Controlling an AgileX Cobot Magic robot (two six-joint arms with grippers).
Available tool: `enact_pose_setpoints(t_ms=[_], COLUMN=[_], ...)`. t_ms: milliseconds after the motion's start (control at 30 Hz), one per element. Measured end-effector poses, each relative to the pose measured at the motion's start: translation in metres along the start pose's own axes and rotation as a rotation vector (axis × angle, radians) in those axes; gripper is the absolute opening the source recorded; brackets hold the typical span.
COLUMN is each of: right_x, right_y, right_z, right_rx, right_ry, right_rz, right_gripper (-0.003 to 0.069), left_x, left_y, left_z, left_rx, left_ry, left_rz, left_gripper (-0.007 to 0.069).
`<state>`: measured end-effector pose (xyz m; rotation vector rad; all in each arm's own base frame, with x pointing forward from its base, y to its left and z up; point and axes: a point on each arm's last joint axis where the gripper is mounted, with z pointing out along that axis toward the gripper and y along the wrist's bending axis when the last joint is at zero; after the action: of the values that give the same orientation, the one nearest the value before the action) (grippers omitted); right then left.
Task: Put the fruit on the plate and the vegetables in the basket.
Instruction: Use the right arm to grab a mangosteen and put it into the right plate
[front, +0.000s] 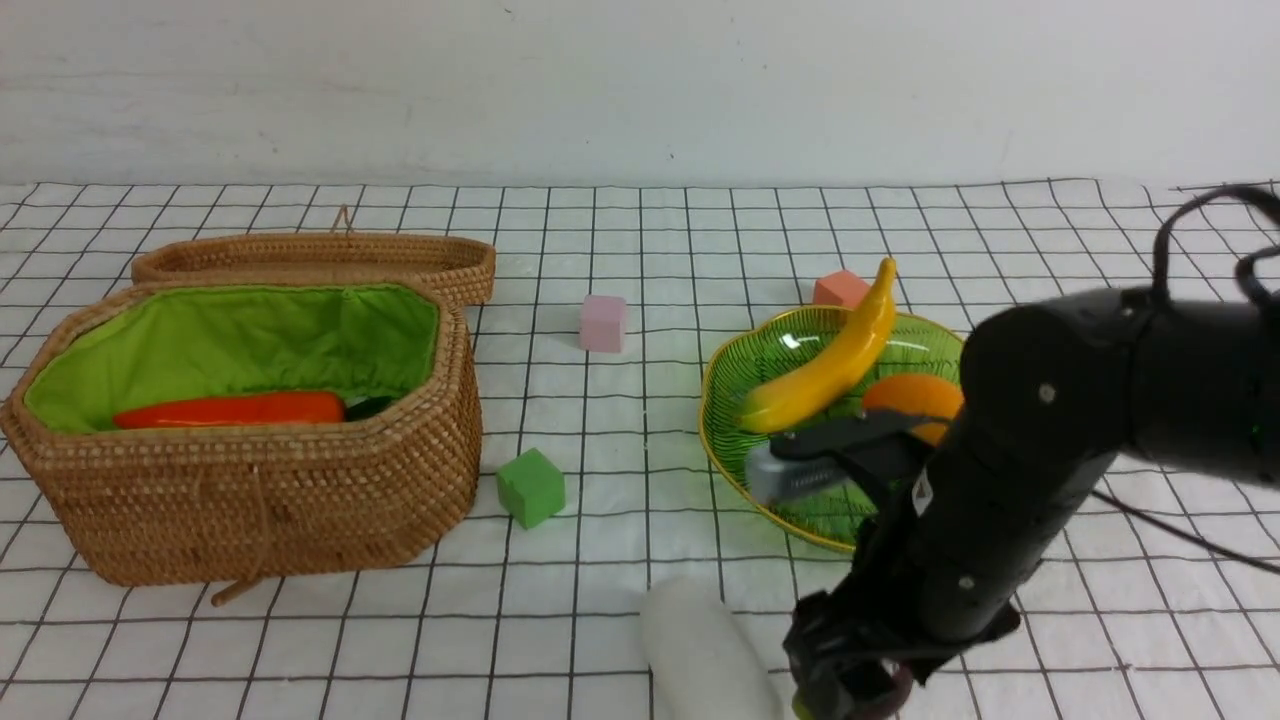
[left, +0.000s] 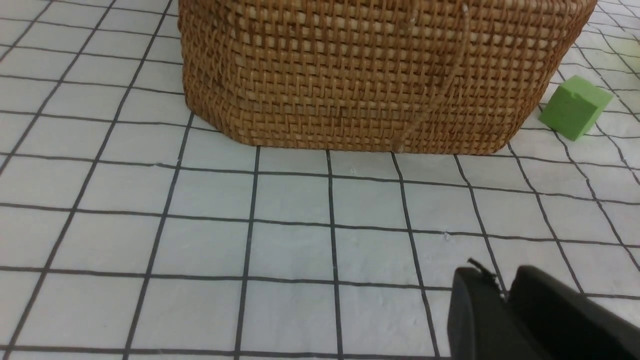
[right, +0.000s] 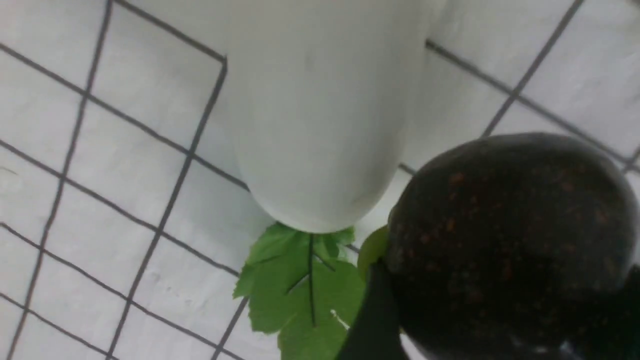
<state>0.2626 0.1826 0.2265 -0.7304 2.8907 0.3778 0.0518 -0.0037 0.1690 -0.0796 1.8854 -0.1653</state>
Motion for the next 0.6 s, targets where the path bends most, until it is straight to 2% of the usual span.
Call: enact_pose_setpoints(t_ms=[200, 267, 433, 600], right_x=[-0.037, -0.053, -0.066, -0.067], right_y=[-0.034, -0.06, -0.093, -0.1], right_z=[-0.044, -0.047, -0.021, -0.007], right_rx=[0.041, 0.059, 0.045, 0.027], right_ry=[-0.215, -0.283, -0.257, -0.218], right_rz=[0.075, 0.146, 0.253, 0.287], right_gripper=[0.0561, 0.0561, 0.0561, 0.057], left_x=[0.0, 0.0, 0.0, 0.0], left_y=[0.0, 0.0, 0.0, 0.0], left_z=[0.0, 0.0, 0.0, 0.0], left_rx=[0.0, 0.0, 0.0, 0.0], left_ry=[0.0, 0.0, 0.0, 0.0], left_rz=[0.0, 0.0, 0.0, 0.0], left_gripper=[0.01, 0.0103, 0.0106, 0.0108])
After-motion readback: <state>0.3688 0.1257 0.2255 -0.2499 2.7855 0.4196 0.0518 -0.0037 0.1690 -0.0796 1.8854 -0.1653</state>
